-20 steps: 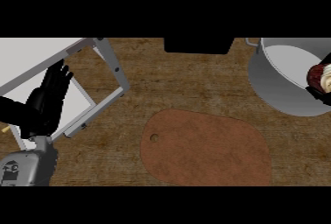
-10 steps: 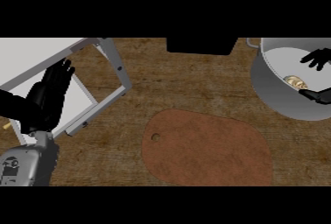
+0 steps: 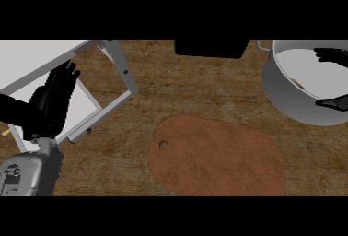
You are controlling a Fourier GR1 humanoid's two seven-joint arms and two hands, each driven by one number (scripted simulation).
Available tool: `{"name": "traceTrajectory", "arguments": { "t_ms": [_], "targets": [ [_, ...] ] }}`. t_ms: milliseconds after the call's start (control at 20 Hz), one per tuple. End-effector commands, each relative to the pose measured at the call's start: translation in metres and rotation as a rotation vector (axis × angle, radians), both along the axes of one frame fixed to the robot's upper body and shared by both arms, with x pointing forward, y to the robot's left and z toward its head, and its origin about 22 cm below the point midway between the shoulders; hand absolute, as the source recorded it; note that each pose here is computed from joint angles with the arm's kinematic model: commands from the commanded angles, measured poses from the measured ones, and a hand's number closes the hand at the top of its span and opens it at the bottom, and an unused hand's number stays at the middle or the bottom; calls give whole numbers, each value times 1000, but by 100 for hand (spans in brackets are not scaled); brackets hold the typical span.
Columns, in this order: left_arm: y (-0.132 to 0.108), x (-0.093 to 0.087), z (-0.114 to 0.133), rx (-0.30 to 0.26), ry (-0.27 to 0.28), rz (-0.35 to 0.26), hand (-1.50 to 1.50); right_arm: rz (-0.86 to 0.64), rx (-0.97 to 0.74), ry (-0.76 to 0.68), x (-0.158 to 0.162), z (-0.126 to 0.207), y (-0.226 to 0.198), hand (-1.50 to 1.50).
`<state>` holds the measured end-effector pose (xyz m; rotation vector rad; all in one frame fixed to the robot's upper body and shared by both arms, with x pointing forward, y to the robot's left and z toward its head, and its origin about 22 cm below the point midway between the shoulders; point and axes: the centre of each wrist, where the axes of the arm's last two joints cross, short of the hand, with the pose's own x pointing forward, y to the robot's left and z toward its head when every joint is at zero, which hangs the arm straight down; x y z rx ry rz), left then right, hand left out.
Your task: Pick the cupcake from the cutting board and place it in the pot
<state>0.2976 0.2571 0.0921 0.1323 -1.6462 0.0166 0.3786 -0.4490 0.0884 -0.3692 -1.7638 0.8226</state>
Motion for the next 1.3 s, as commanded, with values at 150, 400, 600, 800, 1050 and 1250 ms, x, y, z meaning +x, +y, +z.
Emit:
{"name": "traceTrajectory", "arguments": {
  "t_ms": [150,400,600,800,1050,1250],
  "targets": [
    [7,-2,-1,9,-3,8,0,33,385,17,0,-4,-2,-150],
    [9,-7,-6,5,-21,10,0,7,442,29,-17,29,-43,-150],
    [-3,-3,5,-4,-9,-2,0,6,467,59,-28,38,-59,-150],
    [0,1,6,1,-13,1,0,8,469,50,-30,55,-66,-150],
    [-2,-1,3,-24,-18,-11,0,-3,471,70,-40,57,-77,-150],
    [3,-3,4,-2,-16,7,0,-4,445,70,-49,65,-87,-150]
  ]
}}
